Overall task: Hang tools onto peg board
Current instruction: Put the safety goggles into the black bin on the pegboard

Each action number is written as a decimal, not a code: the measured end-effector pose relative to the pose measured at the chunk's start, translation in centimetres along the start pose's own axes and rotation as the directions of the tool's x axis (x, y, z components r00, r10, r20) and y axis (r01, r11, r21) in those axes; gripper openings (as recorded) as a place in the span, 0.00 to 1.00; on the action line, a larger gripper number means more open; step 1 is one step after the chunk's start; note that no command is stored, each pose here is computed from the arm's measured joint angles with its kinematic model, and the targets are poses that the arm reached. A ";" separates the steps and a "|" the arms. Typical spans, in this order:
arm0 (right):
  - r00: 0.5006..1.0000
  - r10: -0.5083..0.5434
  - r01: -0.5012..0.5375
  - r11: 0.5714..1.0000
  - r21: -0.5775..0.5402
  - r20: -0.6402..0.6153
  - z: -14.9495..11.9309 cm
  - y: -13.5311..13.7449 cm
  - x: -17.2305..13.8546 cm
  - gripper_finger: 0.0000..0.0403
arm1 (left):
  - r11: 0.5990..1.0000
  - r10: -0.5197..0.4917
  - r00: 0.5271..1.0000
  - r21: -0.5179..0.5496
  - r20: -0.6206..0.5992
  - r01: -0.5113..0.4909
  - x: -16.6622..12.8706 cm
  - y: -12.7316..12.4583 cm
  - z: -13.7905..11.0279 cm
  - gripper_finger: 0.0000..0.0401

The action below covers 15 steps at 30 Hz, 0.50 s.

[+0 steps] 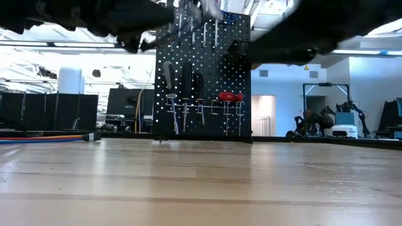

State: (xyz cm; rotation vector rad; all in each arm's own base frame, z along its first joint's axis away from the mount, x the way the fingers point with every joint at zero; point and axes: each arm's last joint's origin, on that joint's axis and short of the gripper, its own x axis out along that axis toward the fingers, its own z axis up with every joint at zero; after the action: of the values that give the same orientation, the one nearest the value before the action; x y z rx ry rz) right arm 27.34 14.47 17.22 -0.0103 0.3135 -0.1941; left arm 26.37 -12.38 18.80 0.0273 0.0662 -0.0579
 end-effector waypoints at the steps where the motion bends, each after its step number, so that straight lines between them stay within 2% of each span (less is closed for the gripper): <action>1: 0.999 0.007 -0.008 0.999 0.037 0.034 0.2 -0.1 0.5 0.59 | 1.000 -0.009 1.000 0.026 0.023 0.008 0.3 -0.3 -0.1 0.01; 3: 0.991 0.083 -0.093 0.991 0.093 0.102 0.6 -0.1 1.3 0.59 | 0.997 -0.033 0.998 0.070 0.062 0.029 1.0 -0.9 -0.4 0.00; 6: 0.951 0.216 -0.248 0.960 0.128 0.220 1.1 0.1 2.2 0.59 | 0.992 -0.042 0.993 0.119 0.106 0.029 2.2 -1.8 -0.8 0.00; 11: 0.887 0.316 -0.374 0.920 0.121 0.336 1.4 0.4 2.7 0.57 | 0.988 -0.030 0.990 0.155 0.141 0.008 3.4 -2.4 -0.7 0.00; 15: 0.866 0.360 -0.412 0.907 0.088 0.347 1.6 0.5 2.5 0.47 | 0.989 -0.016 0.989 0.151 0.145 -0.007 3.4 -2.4 -0.6 0.00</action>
State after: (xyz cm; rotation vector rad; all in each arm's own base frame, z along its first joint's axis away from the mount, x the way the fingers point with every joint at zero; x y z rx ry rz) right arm 30.28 14.47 17.91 0.1780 -0.0351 0.1859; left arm 29.58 -14.99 17.90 0.1744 -0.0851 -0.0691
